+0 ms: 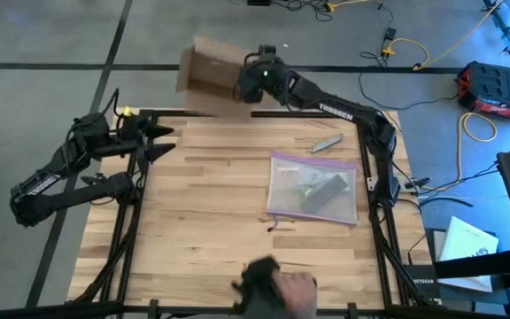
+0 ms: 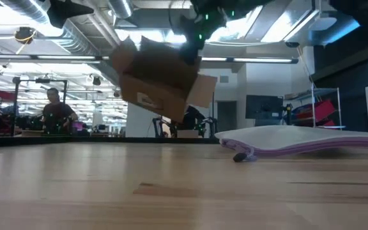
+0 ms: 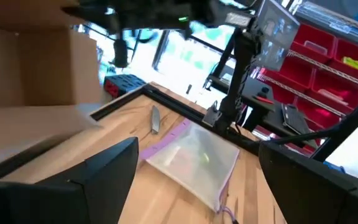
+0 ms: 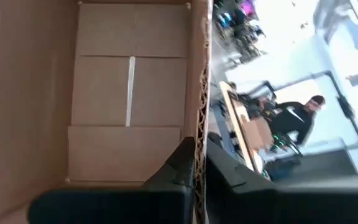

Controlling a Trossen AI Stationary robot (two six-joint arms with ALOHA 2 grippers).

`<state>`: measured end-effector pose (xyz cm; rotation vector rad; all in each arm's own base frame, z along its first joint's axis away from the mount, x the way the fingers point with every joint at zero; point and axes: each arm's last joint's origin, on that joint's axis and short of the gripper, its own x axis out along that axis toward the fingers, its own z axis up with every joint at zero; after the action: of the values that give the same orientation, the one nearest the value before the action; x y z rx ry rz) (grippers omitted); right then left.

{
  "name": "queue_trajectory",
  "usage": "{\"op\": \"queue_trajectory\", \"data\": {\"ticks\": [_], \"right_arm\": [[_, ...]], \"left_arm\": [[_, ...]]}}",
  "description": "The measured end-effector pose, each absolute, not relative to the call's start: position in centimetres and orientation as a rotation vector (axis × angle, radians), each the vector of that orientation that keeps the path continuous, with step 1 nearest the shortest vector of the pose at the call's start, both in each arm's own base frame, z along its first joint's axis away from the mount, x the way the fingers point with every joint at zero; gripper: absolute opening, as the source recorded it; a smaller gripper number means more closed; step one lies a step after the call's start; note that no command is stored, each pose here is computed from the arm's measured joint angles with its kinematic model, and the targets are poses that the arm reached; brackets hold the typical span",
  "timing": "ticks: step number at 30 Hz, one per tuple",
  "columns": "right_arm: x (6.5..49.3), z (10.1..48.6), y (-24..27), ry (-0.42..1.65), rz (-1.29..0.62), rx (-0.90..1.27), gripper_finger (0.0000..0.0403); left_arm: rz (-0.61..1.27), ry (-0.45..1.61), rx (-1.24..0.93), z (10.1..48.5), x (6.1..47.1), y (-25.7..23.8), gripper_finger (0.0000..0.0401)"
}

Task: Unpack boxes
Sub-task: Break down the cardboard box using a cutter until it is fully flat

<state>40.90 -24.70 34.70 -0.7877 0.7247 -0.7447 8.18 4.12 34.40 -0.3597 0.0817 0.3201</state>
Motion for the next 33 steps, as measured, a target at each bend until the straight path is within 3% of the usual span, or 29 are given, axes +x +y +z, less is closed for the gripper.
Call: {"op": "queue_trajectory", "data": {"ticks": [10, 18, 26, 33], "right_arm": [[39.4, 27.8, -34.7, 0.835, -0.812, -0.958, 0.0], [38.5, 23.1, -38.0, 1.013, -0.748, -1.091, 0.0], [42.1, 21.8, -33.9, 1.014, -0.626, -1.116, 0.0], [45.9, 23.3, -26.3, 1.009, -0.526, -1.11, 0.0]], "left_arm": [[0.337, 0.163, -0.386, 33.7, 9.8, 5.1, 0.032], [0.325, 0.243, -0.41, 32.9, 11.2, 5.6, 0.032], [0.29, 0.276, -0.392, 32.6, 12.0, 5.5, 0.032], [0.277, 0.212, -0.352, 33.3, 11.8, 5.4, 0.032]]}}
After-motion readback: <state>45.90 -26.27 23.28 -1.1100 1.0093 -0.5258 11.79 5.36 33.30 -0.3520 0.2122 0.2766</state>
